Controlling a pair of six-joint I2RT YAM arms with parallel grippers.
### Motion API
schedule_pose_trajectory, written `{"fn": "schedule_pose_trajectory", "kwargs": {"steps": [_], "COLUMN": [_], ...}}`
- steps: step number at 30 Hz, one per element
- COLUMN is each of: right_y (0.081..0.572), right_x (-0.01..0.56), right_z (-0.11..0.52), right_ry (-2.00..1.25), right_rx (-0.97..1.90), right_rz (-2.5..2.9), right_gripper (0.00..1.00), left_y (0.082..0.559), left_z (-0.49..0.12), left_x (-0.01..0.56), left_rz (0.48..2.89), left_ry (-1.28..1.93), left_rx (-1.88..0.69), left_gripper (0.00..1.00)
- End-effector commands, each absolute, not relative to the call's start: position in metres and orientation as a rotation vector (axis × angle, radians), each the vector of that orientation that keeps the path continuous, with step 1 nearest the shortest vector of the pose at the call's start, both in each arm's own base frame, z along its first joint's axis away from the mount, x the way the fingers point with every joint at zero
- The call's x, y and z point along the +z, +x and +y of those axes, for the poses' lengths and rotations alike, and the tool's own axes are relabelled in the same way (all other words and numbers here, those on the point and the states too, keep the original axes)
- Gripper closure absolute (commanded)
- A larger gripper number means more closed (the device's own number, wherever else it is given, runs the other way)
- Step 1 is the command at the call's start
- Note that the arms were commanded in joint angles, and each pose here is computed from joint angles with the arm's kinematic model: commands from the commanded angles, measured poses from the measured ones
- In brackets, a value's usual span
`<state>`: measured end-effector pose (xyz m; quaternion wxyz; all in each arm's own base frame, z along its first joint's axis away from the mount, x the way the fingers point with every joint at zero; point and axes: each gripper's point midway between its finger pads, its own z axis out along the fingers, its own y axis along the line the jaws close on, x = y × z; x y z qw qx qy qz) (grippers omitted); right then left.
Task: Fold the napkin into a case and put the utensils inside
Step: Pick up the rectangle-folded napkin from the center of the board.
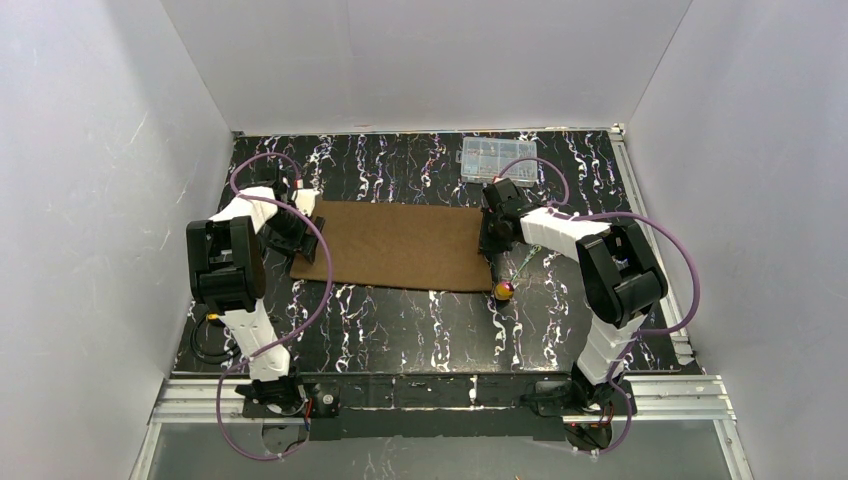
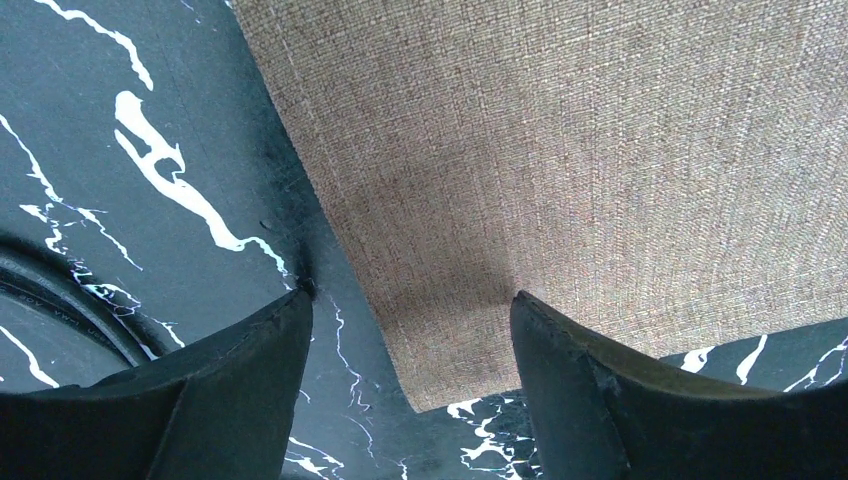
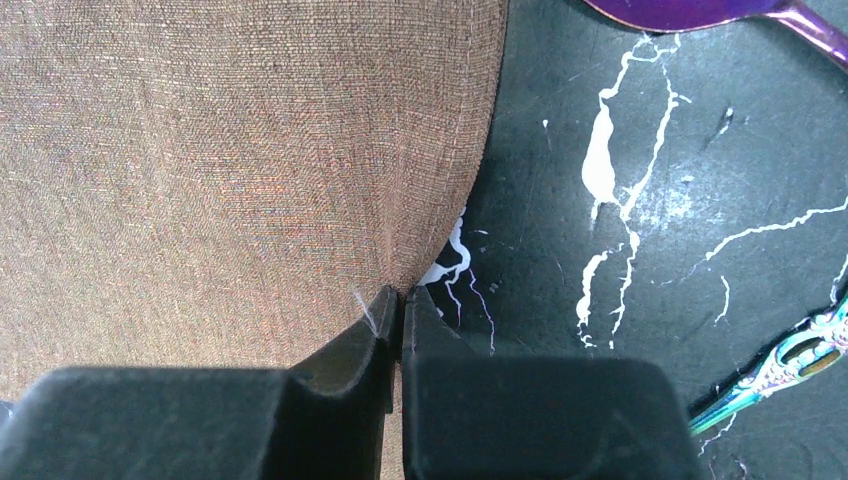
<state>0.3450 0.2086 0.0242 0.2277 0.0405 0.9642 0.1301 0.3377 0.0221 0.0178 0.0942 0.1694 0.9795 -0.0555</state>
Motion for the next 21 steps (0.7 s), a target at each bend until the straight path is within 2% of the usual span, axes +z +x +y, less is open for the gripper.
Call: {"fn": "schedule_pose_trajectory", "kwargs": {"steps": [1, 5, 15, 21], "right_y": [0.356, 0.357, 0.351, 0.355], "right_x": [0.043, 0.051, 0.07, 0.099], "right_z": [0.212, 0.202, 0.181, 0.203], "right_ry": [0.103, 0.099, 0.021, -0.024], "right_rx": [0.361, 0.33, 0.304, 0.409], "right_rz": [2.623, 2.619, 2.631, 2.609], "right_gripper": [0.95, 0.98, 0.99, 0.99], "left_y": [0.328, 0.321, 0.291, 0.294], "left_z": [0.013, 0.003, -0.05, -0.057], "left_x": [0.011, 0.013, 0.026, 0.028], "left_rz": [2.921, 2.93, 2.908, 2.907], "left_ry": [0.517, 0.514, 0.604, 0.635], "left_rx": [-0.221, -0.288, -0.596, -0.569], "left_gripper": [0.31, 0.33, 0.33, 0.34]}}
